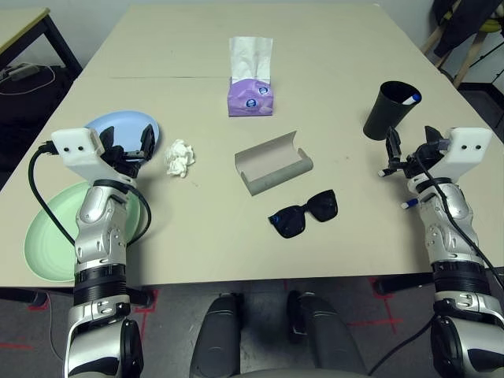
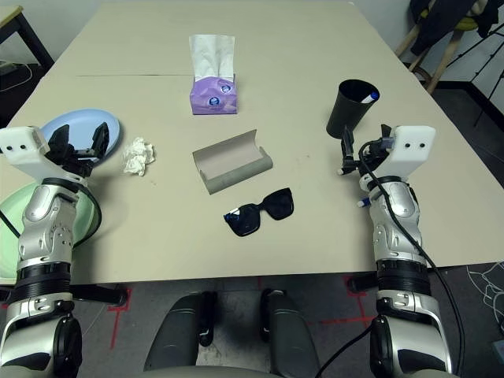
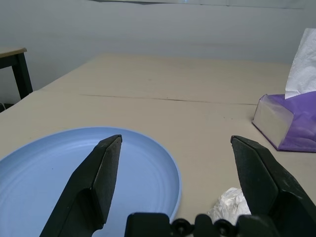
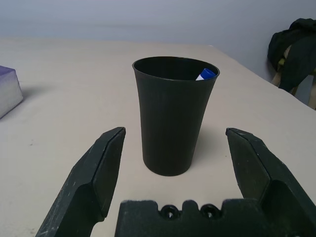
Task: Organize and tidy the items on the table.
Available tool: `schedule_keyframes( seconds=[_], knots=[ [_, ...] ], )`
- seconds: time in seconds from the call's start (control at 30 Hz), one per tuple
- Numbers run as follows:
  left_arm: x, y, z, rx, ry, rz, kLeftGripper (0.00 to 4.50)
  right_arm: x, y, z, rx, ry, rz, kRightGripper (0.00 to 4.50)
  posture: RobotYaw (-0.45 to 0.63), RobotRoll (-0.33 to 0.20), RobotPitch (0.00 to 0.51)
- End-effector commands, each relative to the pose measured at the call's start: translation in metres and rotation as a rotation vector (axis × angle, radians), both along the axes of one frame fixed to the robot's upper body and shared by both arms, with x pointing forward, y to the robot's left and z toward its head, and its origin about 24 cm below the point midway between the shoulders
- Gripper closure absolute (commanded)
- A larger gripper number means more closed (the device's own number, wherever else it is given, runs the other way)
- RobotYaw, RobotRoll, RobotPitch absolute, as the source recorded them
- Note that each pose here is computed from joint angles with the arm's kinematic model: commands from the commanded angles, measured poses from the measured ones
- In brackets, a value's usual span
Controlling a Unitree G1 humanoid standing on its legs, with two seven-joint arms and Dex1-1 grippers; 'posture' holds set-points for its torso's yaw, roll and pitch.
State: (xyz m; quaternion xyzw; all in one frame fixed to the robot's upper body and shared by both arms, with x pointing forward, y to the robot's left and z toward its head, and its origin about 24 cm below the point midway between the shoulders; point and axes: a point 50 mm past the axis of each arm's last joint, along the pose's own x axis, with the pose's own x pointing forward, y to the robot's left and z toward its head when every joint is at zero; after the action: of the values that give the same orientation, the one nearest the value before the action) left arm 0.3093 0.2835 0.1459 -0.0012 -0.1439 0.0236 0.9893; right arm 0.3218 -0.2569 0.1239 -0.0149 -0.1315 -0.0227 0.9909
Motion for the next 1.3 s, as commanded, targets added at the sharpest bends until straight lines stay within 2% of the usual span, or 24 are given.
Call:
schedule_keyframes(
  seconds=[0.03, 0.13, 0.33, 0.47, 0.8, 0.97, 1.3],
  knots=[
    [-0.002, 0.001, -0.005, -0.014, 0.005, 0.000, 0.00, -0.001, -0.002, -0.001, 0.016, -0.011, -0.002, 0.03, 0.08, 0.000, 0.121],
    [-0.002, 0.001, -0.005, -0.013, 0.005, -0.001, 0.00, -0.001, -0.003, 0.000, 0.016, -0.018, 0.005, 0.03, 0.08, 0.000, 0.122],
    [-0.002, 0.001, -0.004, -0.011, 0.003, -0.004, 0.00, -0.004, -0.005, 0.009, 0.029, -0.044, 0.146, 0.03, 0.08, 0.000, 0.121],
    [-0.001, 0.001, -0.004, -0.009, 0.005, -0.010, 0.00, -0.009, -0.003, 0.018, 0.025, -0.060, 0.325, 0.03, 0.08, 0.000, 0.121],
    [-0.002, 0.002, -0.004, 0.002, 0.025, -0.023, 0.00, -0.024, 0.026, 0.022, -0.219, 0.029, 0.875, 0.03, 0.08, 0.000, 0.124],
    [-0.003, 0.003, -0.006, 0.020, 0.053, -0.022, 0.00, -0.029, 0.037, 0.021, -0.359, 0.056, 1.039, 0.03, 0.08, 0.000, 0.125],
    [-0.003, 0.003, -0.006, 0.025, 0.059, -0.029, 0.00, -0.029, 0.050, 0.027, -0.439, 0.064, 1.261, 0.03, 0.09, 0.000, 0.126]
  ],
)
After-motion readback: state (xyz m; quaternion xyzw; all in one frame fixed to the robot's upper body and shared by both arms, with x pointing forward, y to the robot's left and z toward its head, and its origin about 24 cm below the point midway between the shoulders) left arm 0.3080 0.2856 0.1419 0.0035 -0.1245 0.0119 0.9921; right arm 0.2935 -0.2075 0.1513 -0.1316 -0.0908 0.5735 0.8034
